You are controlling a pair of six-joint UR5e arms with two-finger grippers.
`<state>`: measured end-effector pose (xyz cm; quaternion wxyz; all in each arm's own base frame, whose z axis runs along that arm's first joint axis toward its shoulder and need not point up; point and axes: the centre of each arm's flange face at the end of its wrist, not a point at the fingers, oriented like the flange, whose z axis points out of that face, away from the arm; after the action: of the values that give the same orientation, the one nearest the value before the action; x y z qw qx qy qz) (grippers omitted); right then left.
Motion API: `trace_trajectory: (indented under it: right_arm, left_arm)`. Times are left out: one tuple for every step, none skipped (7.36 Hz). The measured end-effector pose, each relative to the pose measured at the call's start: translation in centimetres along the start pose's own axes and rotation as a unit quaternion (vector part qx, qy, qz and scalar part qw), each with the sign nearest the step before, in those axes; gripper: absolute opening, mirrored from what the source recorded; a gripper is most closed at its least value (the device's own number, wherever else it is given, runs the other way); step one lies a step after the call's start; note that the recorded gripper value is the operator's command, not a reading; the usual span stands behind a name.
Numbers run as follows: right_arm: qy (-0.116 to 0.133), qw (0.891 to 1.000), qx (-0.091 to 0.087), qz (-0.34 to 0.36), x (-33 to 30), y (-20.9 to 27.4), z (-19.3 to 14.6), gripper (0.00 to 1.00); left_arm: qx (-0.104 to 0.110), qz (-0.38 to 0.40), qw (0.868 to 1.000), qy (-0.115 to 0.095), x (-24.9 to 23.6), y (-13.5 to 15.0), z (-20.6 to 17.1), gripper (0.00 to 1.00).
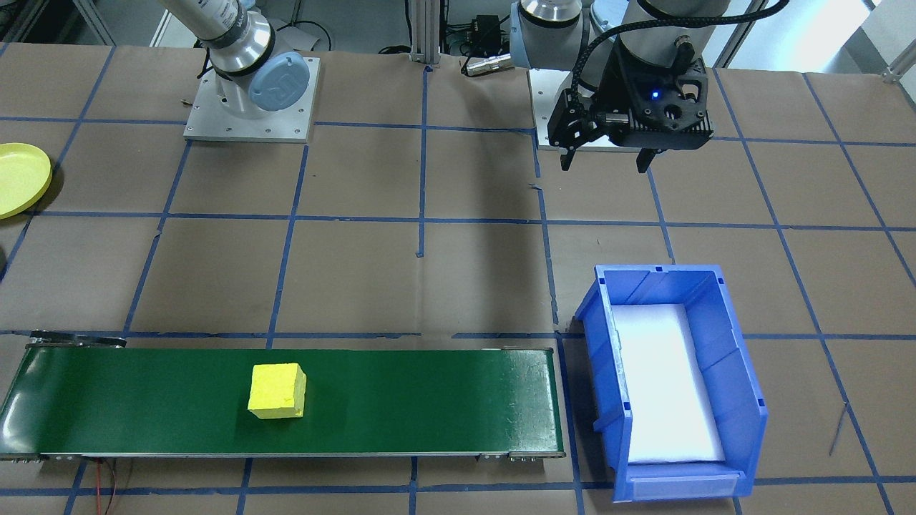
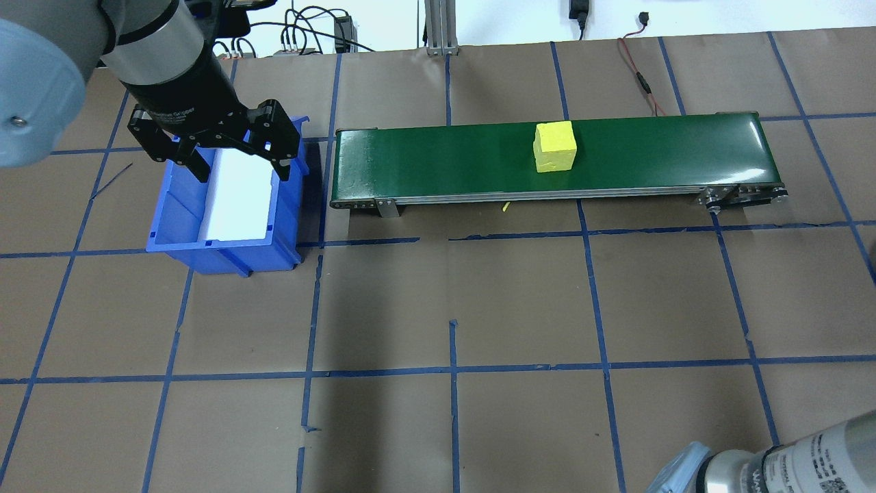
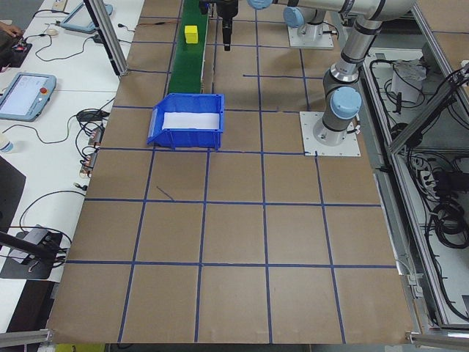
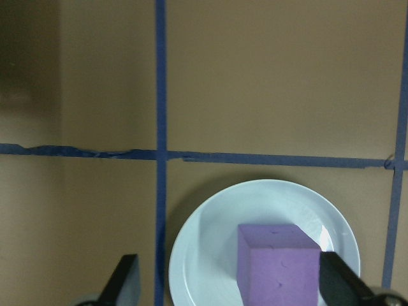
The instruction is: Move block left to right into plate
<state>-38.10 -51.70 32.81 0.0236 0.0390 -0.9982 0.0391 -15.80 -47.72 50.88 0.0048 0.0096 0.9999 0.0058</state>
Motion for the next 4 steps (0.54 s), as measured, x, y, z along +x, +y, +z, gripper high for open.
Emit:
trace_trajectory:
  right_arm:
    - [0.006,1.0,0.01,-0.023,-4.2,-2.8,-2.0,1.0]
    - [0.01,0.998,0.023,-0.051,-9.2,-5.7,-3.8,1.0]
    - [0.012,0.997,0.039,-0.073,-14.4,-8.2,-5.7,1.0]
    - [0.01,0.995,0.051,-0.083,-19.4,-10.1,-7.0,1.0]
  left_arm:
    - [0.003,-0.001,1.0,0.0,0.0,-0.1,-0.1,1.0]
    - [0.006,-0.001,1.0,-0.001,-0.1,-0.1,-0.2,1.0]
    - [0.011,-0.001,1.0,-0.001,0.0,-0.1,-0.5,1.0]
    - [0.016,-0.001,1.0,-0.002,0.0,0.1,-0.7,1.0]
